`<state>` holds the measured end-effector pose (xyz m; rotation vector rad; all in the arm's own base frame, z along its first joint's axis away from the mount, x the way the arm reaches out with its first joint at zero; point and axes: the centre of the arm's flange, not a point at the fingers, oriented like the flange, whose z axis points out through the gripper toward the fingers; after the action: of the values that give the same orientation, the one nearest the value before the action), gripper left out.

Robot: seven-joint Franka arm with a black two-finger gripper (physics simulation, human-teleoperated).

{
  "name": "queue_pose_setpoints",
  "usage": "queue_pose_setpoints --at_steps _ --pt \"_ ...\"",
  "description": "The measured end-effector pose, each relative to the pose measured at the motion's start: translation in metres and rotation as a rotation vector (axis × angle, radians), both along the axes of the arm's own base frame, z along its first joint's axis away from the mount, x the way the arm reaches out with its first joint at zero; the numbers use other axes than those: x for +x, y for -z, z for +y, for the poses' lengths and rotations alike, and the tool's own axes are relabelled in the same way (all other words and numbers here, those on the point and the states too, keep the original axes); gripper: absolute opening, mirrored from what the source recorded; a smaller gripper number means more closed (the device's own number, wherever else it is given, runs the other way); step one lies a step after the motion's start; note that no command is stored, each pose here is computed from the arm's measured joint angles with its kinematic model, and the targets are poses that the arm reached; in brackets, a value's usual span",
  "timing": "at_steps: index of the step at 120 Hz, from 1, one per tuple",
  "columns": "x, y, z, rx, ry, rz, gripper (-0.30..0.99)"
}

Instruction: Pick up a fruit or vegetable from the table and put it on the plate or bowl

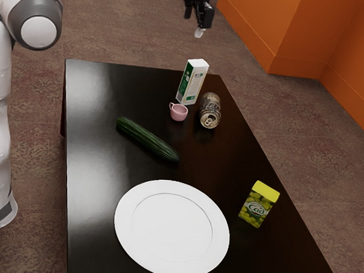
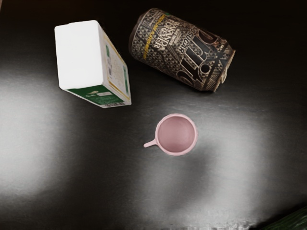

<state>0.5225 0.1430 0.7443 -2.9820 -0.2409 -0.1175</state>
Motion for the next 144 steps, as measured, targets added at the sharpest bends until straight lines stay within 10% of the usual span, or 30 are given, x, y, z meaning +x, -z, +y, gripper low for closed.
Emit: queue_pose_setpoints --at_steps 22,64,79,101,144 --pt "0.024 0.017 -0.169 -0.002 0.298 0.060 0.69" --pt "0.021 0.071 -0.189 -0.043 0.467 0.228 0.69" --pt "-0.044 0.126 -0.183 -0.063 0.593 0.297 0.69" --pt "-0.110 0.187 -0.130 -0.066 0.685 0.225 0.69" --pt "-0.139 0.241 -0.116 -0.028 0.901 0.076 0.69"
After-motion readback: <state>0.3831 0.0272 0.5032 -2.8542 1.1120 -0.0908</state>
